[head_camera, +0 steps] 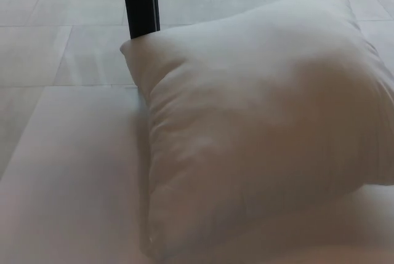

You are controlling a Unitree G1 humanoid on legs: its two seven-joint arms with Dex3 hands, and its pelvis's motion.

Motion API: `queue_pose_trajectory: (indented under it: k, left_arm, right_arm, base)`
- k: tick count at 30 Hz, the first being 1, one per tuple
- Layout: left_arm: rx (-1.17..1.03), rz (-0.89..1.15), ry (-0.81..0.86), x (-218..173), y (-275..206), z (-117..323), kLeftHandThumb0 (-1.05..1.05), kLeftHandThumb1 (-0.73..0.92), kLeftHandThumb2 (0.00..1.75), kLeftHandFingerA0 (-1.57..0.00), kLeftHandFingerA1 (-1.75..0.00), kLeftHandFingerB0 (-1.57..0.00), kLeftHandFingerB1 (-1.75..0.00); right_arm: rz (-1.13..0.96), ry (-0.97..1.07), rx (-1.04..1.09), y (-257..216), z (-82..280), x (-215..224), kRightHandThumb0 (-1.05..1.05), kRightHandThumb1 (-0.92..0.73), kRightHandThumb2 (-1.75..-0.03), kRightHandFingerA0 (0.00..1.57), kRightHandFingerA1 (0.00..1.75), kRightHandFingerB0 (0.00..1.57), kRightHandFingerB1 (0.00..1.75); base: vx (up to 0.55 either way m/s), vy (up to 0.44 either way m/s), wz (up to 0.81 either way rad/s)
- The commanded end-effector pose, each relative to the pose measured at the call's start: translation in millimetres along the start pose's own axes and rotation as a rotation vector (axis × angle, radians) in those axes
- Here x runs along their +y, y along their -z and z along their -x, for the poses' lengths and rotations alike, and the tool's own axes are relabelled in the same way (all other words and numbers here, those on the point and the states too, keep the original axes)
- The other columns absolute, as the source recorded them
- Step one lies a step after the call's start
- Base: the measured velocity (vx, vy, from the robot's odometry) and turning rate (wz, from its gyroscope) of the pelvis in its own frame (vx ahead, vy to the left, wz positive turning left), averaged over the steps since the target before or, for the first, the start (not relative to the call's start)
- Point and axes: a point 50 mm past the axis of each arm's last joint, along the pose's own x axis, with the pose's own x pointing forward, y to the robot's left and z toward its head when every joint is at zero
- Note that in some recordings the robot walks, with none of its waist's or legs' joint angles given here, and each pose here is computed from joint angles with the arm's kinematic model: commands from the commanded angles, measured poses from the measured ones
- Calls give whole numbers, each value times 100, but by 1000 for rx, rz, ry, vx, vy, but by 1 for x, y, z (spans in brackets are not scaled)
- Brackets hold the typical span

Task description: The robot uses its left hand to press on the left side of the pillow kept in the middle of the desk and uses its right hand to lift up and the right side of the pillow and turn it over

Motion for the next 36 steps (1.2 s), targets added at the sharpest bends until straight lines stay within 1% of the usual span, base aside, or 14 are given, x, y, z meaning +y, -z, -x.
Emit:
queue_pose_trajectory:
  k: [1, 4, 6, 7, 11, 15, 16, 17, 22, 24, 27, 29, 33, 36]
  left_arm:
    - [-121, 521, -69, 41, -19, 5, -105, 39, 90, -94, -121, -55, -134]
    - [-216, 644, -69, 52, -55, 8, -105, 50, 89, -90, -120, -96, -122]
    - [-252, 633, -52, 55, -76, 9, -105, 53, 83, -103, -120, -104, -114]
    - [-279, 648, -28, 58, -99, 13, -105, 55, 79, -98, -102, -114, -97]
    - [-516, 761, 95, 68, -172, 34, -105, 56, 70, -98, -87, -86, -102]
    - [-663, 839, 137, 75, -219, 57, -105, 59, 69, -90, -80, -74, -98]
    - [-718, 863, 149, 76, -236, 66, -105, 60, 66, -86, -76, -72, -92]
    - [-807, 907, 186, 81, -262, 85, -105, 56, 64, -89, -70, -73, -83]
    - [-973, 874, 222, 80, -313, 130, -105, 30, 88, -146, -45, -125, -60]
    - [-978, 856, 251, 75, -324, 147, -105, 28, 85, -147, -42, -115, -76]
    - [-1106, 693, 431, 34, -348, 196, -101, 49, 100, -50, -69, -26, -63]
    - [-1137, 651, 481, 19, -351, 204, -95, 75, 64, -37, -57, -18, -42]
    - [-1179, 426, 511, -43, -353, 218, -79, 73, 104, -27, -58, -6, -44]
    - [-1161, 312, 558, -74, -347, 213, -77, 70, 101, -28, -56, -9, -43]
  right_arm:
    - [-456, 152, -86, -23, -1, -47, -82, -69, -61, 62, 105, 15, 43]
    - [-631, 117, -175, -65, -6, -54, -92, -80, -64, 22, 53, 5, 37]
    - [-669, 87, -246, -91, -7, -57, -88, -62, -106, 71, 125, 0, 31]
    - [-662, 53, -311, -116, -6, -60, -89, -64, -106, 31, 63, 5, 24]
    - [-750, -48, -513, -192, 7, -63, -101, -81, -65, 41, 49, 19, 37]
    - [-803, -101, -629, -234, 23, -64, -95, -61, -106, 34, 61, 17, 47]
    - [-837, -126, -671, -248, 29, -65, -96, -80, -64, 40, 57, 26, 36]
    - [-855, -178, -759, -271, 41, -61, -105, -65, -108, 45, 69, 19, 47]
    - [-805, -302, -889, -318, 75, -37, -97, -80, -65, 86, 66, 40, 57]
    - [-797, -348, -908, -330, 85, -28, -104, -70, -76, 88, 67, 44, 63]
    - [-737, -461, -976, -353, 119, 11, -105, -65, -109, 44, 65, 26, 54]
    - [-695, -488, -973, -357, 125, 23, -98, -82, -65, 35, 50, 22, 37]
    - [-538, -638, -930, -363, 133, 68, -89, -65, -104, 24, 54, 9, 36]
    - [-495, -704, -891, -362, 140, 88, -95, -80, -65, 33, 44, 19, 27]
  base:
    - [0, 0, 0]
    - [0, 0, 0]
    - [0, 0, 0]
    - [0, 0, 0]
    - [0, 0, 0]
    - [0, 0, 0]
    - [0, 0, 0]
    - [0, 0, 0]
    - [0, 0, 0]
    - [0, 0, 0]
    - [0, 0, 0]
    - [0, 0, 0]
    - [0, 0, 0]
    - [0, 0, 0]
